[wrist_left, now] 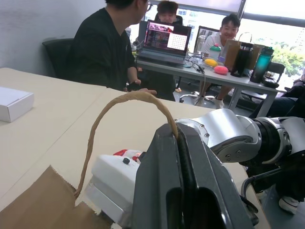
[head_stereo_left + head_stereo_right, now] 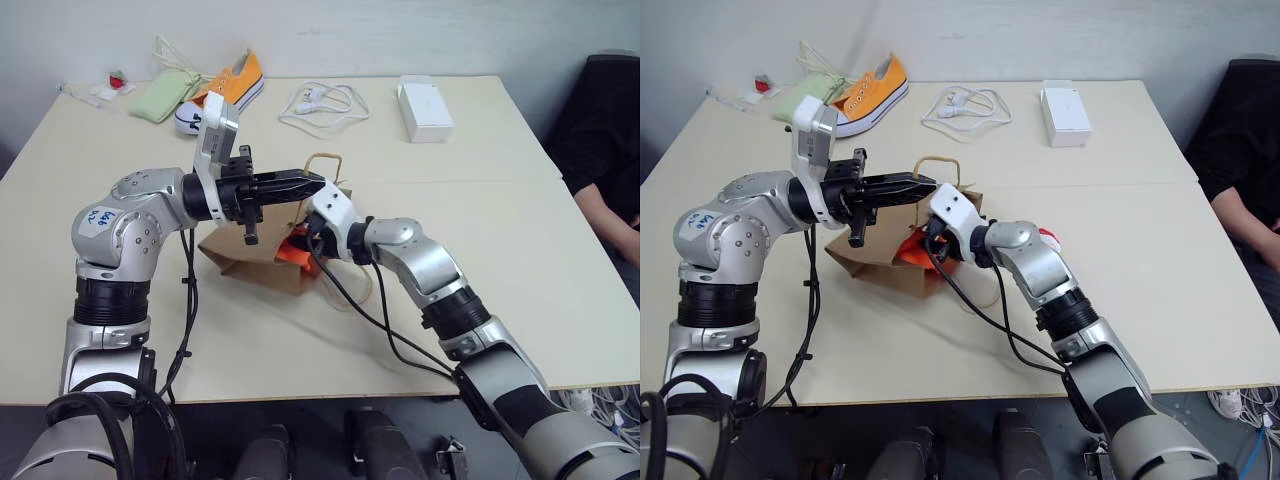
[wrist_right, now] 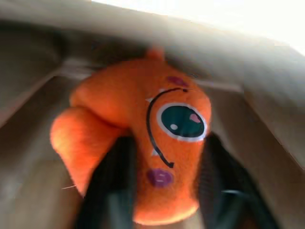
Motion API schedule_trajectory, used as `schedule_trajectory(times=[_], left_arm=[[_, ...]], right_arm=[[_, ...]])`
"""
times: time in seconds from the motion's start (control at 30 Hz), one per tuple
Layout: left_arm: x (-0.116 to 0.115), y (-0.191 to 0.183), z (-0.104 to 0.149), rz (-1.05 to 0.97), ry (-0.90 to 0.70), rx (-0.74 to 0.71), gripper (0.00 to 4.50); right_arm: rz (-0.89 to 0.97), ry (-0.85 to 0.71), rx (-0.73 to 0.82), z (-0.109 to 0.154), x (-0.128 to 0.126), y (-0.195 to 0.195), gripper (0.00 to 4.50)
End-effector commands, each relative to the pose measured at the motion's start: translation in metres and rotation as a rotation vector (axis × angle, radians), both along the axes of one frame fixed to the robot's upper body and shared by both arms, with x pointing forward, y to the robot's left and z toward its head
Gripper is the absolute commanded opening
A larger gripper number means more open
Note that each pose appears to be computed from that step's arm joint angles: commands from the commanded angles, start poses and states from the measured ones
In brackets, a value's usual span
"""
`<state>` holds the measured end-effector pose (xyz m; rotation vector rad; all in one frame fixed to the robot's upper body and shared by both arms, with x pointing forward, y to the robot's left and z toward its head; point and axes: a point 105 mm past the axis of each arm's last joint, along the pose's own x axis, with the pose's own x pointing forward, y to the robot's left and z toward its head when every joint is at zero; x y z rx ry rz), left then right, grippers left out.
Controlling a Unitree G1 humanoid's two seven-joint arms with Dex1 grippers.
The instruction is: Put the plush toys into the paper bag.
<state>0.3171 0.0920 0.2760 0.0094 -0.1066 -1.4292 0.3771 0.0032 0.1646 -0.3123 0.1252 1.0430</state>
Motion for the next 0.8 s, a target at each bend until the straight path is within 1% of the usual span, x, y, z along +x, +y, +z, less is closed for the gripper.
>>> schedule_trajectory(times=[0.03, 0.07, 0.13, 0.2, 0.3, 0.4, 0.47, 0.53, 0.6, 0.67, 0.8], left_arm=[[-0.004, 0.002, 0.013, -0.003, -0.054, -0.007, 0.00], [-0.003, 0.003, 0.013, 0.002, -0.053, -0.007, 0.00], [-0.002, 0.003, 0.012, 0.007, -0.051, -0.008, 0.00], [-0.002, 0.004, 0.013, 0.009, -0.051, -0.009, 0.00], [-0.003, 0.004, 0.014, 0.011, -0.050, -0.011, 0.00], [-0.005, 0.005, 0.012, 0.013, -0.044, -0.015, 0.00], [-0.005, 0.005, 0.012, 0.014, -0.042, -0.014, 0.00], [-0.006, 0.005, 0.011, 0.015, -0.040, -0.015, 0.00], [-0.006, 0.005, 0.011, 0.014, -0.039, -0.016, 0.00], [-0.006, 0.005, 0.011, 0.013, -0.040, -0.016, 0.00], [-0.006, 0.004, 0.011, 0.009, -0.042, -0.013, 0.00]], right_arm=[[0.034, -0.042, 0.192, 0.046, -0.020, -0.003, 2.78], [0.047, -0.034, 0.226, 0.053, -0.028, -0.007, 3.18], [0.059, -0.028, 0.243, 0.059, -0.045, -0.020, 3.91], [0.032, -0.001, 0.257, 0.060, -0.056, -0.036, 4.45], [-0.052, 0.046, 0.271, 0.060, -0.067, -0.065, 4.45], [-0.202, 0.042, 0.147, 0.044, -0.080, -0.114, 4.45], [-0.306, 0.041, 0.096, 0.036, -0.080, -0.136, 4.45], [-0.490, 0.021, 0.029, 0.021, -0.069, -0.167, 4.45], [-0.604, 0.005, 0.014, 0.011, -0.057, -0.182, 4.45], [-0.684, 0.021, 0.073, 0.005, -0.043, -0.186, 4.45], [-0.807, 0.096, 0.161, -0.016, -0.014, -0.187, 4.45]])
